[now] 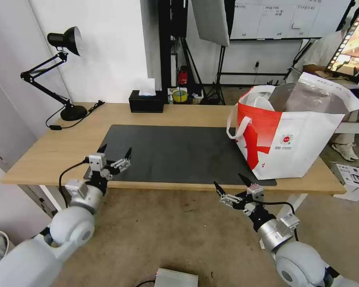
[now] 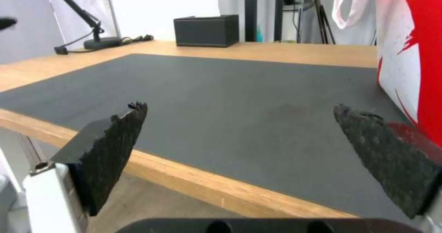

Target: Pick up the trash from the table and place it into the takeout bag.

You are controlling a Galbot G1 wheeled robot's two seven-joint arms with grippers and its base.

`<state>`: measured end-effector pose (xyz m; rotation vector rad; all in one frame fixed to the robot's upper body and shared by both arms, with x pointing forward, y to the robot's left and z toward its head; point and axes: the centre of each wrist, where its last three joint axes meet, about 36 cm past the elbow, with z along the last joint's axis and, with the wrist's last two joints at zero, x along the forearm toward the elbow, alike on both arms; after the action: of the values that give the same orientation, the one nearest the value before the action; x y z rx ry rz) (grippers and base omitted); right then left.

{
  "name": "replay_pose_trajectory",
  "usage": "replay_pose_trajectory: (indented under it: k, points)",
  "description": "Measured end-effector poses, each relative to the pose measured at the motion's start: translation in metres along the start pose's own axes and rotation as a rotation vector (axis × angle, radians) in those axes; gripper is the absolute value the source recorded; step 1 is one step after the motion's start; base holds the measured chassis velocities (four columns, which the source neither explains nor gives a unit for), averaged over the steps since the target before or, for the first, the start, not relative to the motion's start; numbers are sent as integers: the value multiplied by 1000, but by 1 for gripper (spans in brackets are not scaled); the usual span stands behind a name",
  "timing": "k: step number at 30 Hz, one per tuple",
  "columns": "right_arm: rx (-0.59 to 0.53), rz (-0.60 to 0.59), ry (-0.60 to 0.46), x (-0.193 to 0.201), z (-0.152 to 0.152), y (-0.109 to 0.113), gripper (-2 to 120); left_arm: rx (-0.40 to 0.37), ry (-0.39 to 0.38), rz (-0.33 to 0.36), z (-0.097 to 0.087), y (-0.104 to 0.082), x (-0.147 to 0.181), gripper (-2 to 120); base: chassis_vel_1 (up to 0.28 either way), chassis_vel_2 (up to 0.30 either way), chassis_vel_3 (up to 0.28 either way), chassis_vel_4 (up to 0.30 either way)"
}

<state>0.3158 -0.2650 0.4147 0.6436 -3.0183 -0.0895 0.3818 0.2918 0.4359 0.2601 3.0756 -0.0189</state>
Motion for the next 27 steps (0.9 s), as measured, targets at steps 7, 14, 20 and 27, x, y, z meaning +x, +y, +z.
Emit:
replay_pose_trajectory:
  k: [7,14,20,27]
  points:
    - [0,0,0,0,0,0,100,11,40,-55,24,-7,40,100,0,0,0,0]
    - [0,0,0,0,0,0,100,12,47,-88,31,-11,60,100,0,0,0,0]
    - [0,0,0,0,0,0,100,12,48,-90,31,-11,61,100,0,0,0,0]
    - [0,0,0,0,0,0,100,12,47,-88,30,-11,60,100,0,0,0,0]
